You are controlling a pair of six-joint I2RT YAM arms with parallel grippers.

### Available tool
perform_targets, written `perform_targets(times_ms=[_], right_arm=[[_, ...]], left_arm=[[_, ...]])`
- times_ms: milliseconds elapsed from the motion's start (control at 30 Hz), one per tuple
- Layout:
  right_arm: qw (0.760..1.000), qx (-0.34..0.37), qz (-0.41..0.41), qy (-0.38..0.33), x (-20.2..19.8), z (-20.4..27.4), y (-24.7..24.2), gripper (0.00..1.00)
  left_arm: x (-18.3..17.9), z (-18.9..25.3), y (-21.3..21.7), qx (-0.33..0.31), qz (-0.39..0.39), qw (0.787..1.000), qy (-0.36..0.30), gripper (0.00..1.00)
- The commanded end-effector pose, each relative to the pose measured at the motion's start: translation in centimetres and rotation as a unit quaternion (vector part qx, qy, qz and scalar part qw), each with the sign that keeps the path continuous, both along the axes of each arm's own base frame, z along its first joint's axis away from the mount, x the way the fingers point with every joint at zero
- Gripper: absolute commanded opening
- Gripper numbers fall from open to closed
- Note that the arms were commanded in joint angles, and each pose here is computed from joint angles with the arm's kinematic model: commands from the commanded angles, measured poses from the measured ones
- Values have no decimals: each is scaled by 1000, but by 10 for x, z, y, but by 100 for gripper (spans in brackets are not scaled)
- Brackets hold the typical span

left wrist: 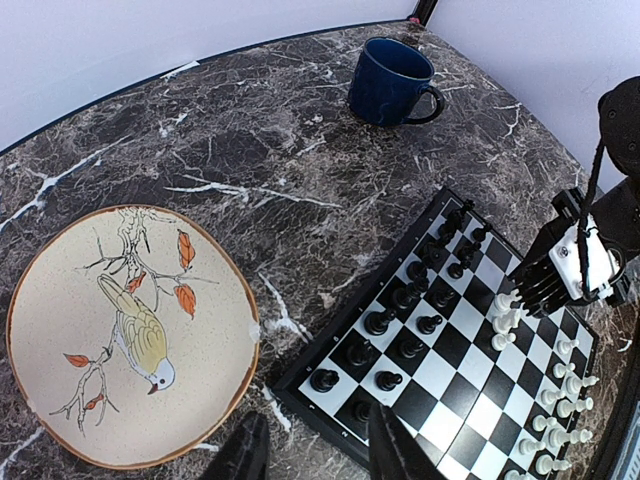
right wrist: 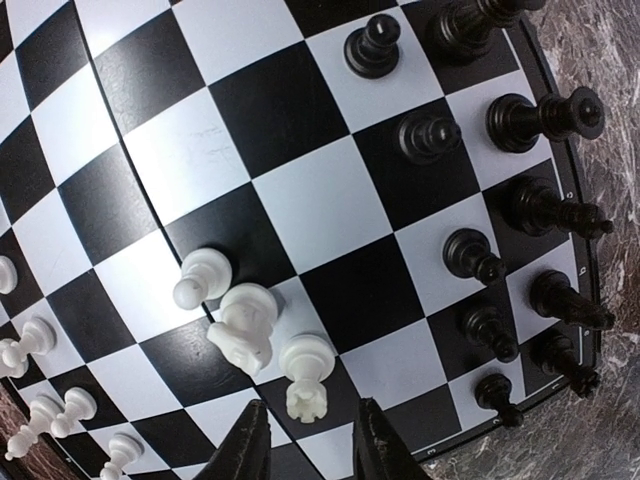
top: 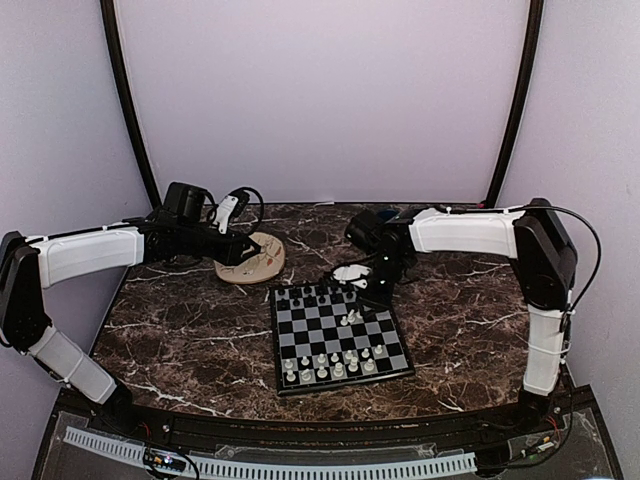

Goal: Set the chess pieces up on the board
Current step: Pick up the rook from the chessboard.

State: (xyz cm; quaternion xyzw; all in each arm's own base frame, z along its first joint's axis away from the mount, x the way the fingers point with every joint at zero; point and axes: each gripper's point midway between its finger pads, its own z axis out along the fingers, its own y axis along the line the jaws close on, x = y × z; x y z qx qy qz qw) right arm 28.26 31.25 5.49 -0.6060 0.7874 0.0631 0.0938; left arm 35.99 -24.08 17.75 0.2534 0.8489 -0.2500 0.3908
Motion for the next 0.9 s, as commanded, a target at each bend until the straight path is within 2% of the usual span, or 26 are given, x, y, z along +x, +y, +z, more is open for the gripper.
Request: perform_targets(times_ms=[0,167,433,667,867], right_arm=[[1000,22,-7,-4,9,7,10,29],[999,32,-2,11,6,7,17,28],[999,31,-1,20,5,4,17,16],[999,27,-2,20,4,3,15,18],[999,29,-1,19,3,8,15,9]], left_arm=[[-2,16,-2,-10,-7,1000,-12,36],[-2,16,-2,-8,-7,1000,-13,36],[-2,17,-2,-9,-7,1000,-14,36],[-2,18,-2,-10,-7,1000,-15,36],[-2,18,-1,-9,-6,1000,-15,36]])
